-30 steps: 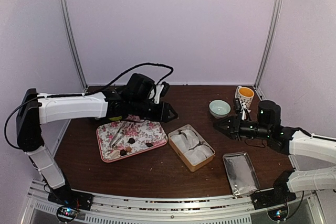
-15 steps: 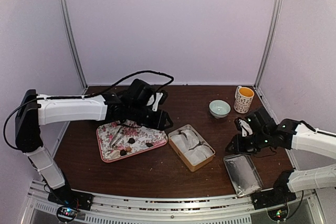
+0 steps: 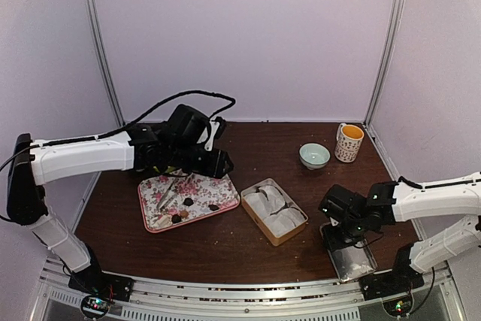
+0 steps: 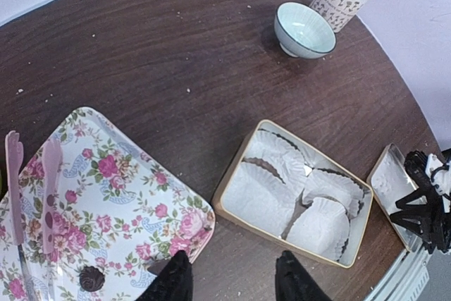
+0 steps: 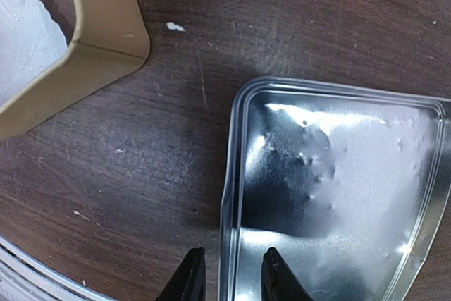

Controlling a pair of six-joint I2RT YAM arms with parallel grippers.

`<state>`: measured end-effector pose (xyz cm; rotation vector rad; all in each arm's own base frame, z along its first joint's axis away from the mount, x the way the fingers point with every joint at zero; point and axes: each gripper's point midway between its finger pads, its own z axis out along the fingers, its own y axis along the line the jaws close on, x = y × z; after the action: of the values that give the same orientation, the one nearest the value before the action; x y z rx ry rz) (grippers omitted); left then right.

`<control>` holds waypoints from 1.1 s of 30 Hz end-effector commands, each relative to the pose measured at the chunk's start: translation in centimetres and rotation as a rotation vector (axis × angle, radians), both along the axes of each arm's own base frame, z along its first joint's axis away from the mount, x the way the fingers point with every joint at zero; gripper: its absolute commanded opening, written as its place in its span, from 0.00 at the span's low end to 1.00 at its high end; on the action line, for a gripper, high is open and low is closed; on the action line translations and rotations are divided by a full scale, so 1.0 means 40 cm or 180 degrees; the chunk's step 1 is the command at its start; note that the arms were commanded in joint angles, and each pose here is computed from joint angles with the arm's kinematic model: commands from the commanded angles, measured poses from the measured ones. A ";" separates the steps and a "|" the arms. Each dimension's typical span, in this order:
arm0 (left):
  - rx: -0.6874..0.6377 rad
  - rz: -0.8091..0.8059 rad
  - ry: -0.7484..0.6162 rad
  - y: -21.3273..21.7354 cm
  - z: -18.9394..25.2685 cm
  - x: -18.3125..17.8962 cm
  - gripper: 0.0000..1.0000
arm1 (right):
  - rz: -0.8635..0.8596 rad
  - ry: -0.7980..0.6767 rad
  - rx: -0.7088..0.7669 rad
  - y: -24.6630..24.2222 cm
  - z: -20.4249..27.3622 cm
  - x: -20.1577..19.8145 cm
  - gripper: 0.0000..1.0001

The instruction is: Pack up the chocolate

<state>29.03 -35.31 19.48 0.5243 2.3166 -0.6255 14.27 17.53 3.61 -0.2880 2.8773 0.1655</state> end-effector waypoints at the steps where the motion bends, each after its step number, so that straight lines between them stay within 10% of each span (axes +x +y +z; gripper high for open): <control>1: 0.0032 0.0072 -0.0103 0.022 0.016 0.001 0.43 | -0.0088 -0.0123 -0.0105 0.009 0.001 0.012 0.29; 10: 0.0052 0.0044 -0.0061 0.018 0.004 -0.001 0.43 | -0.0051 0.0004 -0.0174 0.028 -0.050 -0.009 0.27; 19: 0.0088 0.0036 -0.0042 0.017 -0.001 -0.001 0.43 | -0.0191 -0.0348 -0.0330 0.006 0.011 0.037 0.00; 33: -0.0082 -0.0106 -0.0072 -0.003 0.045 -0.013 0.39 | -0.0180 -0.1609 0.1433 0.087 0.476 0.112 0.00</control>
<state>28.67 -34.38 18.44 0.5309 2.3531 -0.5751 18.23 19.91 17.54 -0.1177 2.4350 0.4393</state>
